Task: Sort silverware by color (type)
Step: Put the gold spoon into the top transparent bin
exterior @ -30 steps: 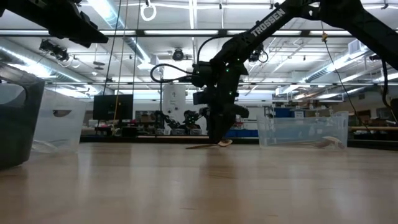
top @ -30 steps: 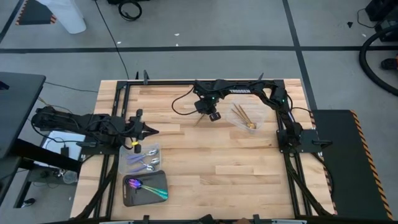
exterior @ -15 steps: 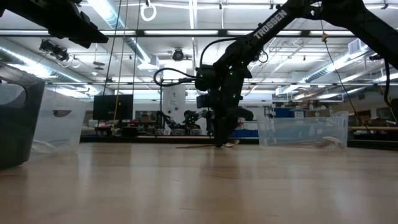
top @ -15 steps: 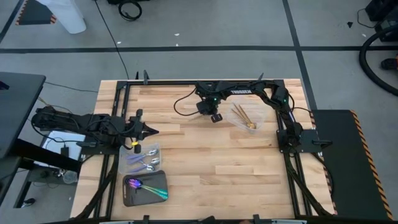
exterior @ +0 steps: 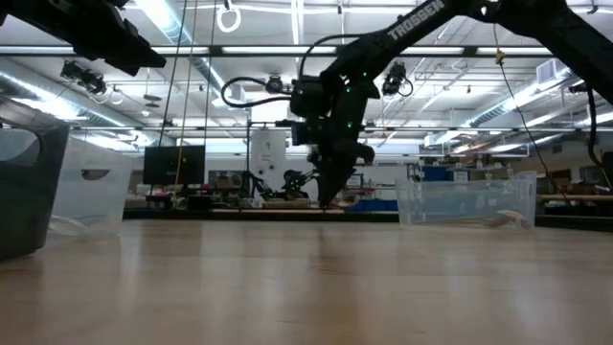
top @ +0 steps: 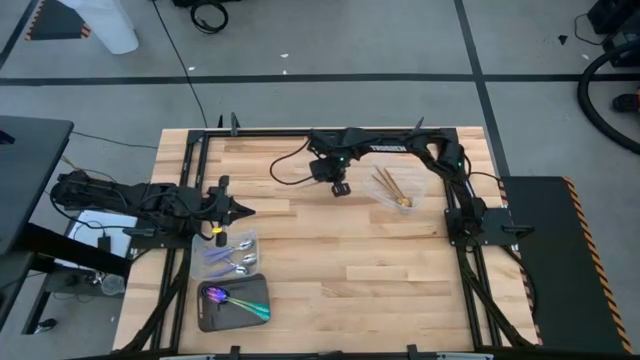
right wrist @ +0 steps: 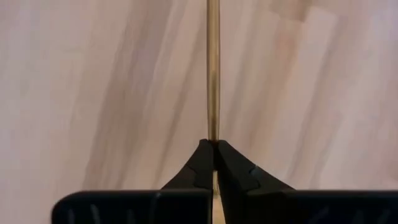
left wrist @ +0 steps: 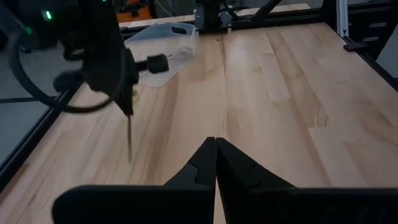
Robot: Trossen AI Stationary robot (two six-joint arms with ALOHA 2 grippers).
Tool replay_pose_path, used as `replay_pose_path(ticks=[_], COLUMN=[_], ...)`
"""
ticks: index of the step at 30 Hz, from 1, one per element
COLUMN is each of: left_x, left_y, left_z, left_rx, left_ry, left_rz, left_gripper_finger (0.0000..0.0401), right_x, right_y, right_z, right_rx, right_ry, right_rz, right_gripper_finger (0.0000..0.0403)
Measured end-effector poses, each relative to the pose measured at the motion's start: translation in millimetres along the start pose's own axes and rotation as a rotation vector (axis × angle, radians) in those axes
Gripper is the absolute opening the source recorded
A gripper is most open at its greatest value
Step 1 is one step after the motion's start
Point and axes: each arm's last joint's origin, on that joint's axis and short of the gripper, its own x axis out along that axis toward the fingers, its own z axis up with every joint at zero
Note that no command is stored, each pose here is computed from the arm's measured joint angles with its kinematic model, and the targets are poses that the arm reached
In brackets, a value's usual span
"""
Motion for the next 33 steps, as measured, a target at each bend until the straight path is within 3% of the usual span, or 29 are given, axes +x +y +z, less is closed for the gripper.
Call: replay_pose_path(ticks=[11,21,27,33], left_x=[0,0,0,0], left_y=[0,1,1,1], left_z=[-2,-2,-2,-1], left_rx=[-0.015,-0.022,-0.021,-0.022], left_ry=[0.016,0.015,0.015,0.015], left_rz=[0.001,0.014,0.039,0.04], left_gripper_finger=[0.0013,0.0013,0.0013,0.0013], right_x=[-61,-126,-146,-143], right_y=[12,21,33,49], right_z=[9,-9,-20,-43], right_rx=[0.242,0.533,0.608,0.684], right_ry=[-0.074,-0.114,-0.095,-0.095], right_rz=[-0.106,-0.139,-0.187,-0.211], right_gripper_finger=[0.0011,0.0014,0.0014,0.0014])
